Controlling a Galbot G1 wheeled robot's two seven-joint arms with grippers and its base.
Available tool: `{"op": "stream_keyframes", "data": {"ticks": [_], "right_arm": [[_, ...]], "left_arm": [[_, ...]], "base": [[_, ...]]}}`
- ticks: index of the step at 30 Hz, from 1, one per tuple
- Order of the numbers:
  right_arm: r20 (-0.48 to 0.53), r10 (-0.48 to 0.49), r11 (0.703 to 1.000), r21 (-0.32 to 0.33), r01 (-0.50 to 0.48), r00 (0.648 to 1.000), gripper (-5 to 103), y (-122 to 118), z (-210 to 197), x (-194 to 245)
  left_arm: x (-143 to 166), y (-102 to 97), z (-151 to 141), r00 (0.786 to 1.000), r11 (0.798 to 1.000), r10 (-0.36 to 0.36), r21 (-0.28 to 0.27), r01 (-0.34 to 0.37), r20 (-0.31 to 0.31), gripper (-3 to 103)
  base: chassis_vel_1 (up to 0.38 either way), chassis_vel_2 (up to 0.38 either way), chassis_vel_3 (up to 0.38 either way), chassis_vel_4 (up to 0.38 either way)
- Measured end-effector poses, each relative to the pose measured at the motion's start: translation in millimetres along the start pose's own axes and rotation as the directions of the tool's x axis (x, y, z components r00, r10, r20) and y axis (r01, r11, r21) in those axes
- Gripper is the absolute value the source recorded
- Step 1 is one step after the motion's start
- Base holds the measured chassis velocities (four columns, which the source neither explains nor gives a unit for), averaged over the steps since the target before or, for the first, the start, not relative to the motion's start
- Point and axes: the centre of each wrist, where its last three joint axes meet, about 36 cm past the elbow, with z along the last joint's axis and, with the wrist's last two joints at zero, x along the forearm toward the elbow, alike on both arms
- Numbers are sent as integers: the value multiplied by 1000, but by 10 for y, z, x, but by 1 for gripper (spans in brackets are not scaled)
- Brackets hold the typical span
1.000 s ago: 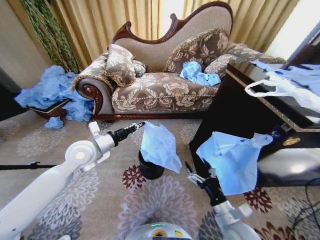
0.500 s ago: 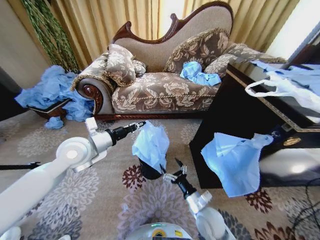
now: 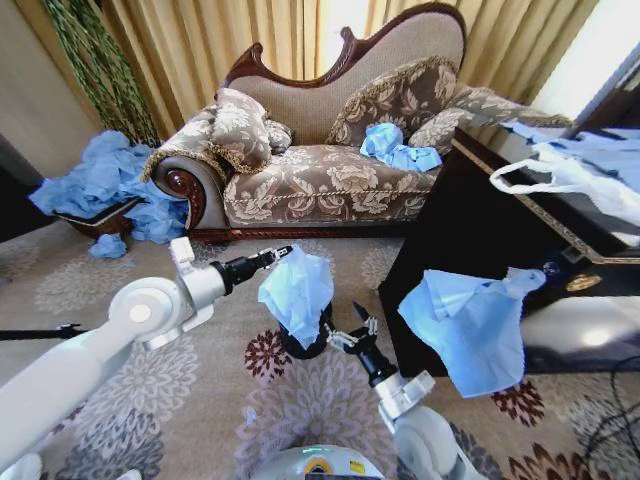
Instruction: Place a garbage bag over the trash bin.
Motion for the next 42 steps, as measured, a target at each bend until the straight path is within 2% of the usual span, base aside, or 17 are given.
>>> {"op": "stream_keyframes", "data": {"ticks": [5, 9, 13, 21, 22, 24, 28, 29, 31, 32, 34, 35, 39, 42], "right_arm": [[-30, 6, 1000, 10, -5, 1000, 100, 38, 188, 71], [-68, 37, 999, 2, -37, 997, 100, 10, 377, 169], [-70, 57, 998, -12, -58, 996, 100, 9, 536, 119], [-45, 70, 997, -22, -71, 997, 100, -71, 740, -341], [-46, 69, 997, -26, -71, 997, 102, -73, 750, -386], [-49, 72, 997, -31, -74, 996, 99, -80, 778, -451], [-53, 75, 995, -58, -78, 996, 84, -90, 879, -548], [-52, 76, 995, -67, -79, 996, 84, -82, 902, -574], [-40, 90, 993, -78, -93, 995, 73, -61, 964, -675], [-40, 90, 993, -78, -93, 995, 73, -61, 964, -675], [-26, 102, 992, -75, -104, 994, 62, -40, 992, -784], [-26, 102, 992, -75, -104, 994, 62, -40, 992, -784], [-4, 132, 990, -43, -132, 991, 41, -57, 1027, -946], [15, 154, 988, -26, -153, 988, 35, -69, 976, -955]], "left_arm": [[44, -84, -9, 1000, 999, 4, 51, -4, -1, 0], [141, -150, -45, 1000, 993, -18, 116, 17, 6, 0], [163, -162, -97, 1000, 992, -23, 122, 21, 12, 0], [218, -220, -236, 999, 995, -35, 99, 33, 18, 0], [223, -227, -244, 999, 995, -35, 97, 33, 18, 0], [229, -235, -252, 999, 995, -35, 96, 33, 19, 0], [247, -250, -277, 999, 995, -40, 93, 38, 18, 0], [253, -255, -287, 999, 995, -42, 91, 40, 18, 0], [271, -275, -324, 999, 996, -45, 84, 43, 20, 0], [271, -275, -324, 999, 996, -45, 84, 43, 20, 0], [293, -300, -366, 999, 996, -47, 79, 45, 25, 0], [293, -300, -366, 999, 996, -47, 79, 45, 25, 0], [329, -341, -416, 998, 997, -50, 68, 48, 29, 0], [343, -351, -432, 998, 997, -49, 66, 47, 33, 0]], "base": [[0, 0, 0, 0], [0, 0, 0, 0], [0, 0, 0, 0], [0, 0, 0, 0], [0, 0, 0, 0], [0, 0, 0, 0], [0, 0, 0, 0], [0, 0, 0, 0], [0, 0, 0, 0], [0, 0, 0, 0], [0, 0, 0, 0], [0, 0, 0, 0], [0, 0, 0, 0], [0, 0, 0, 0]]}}
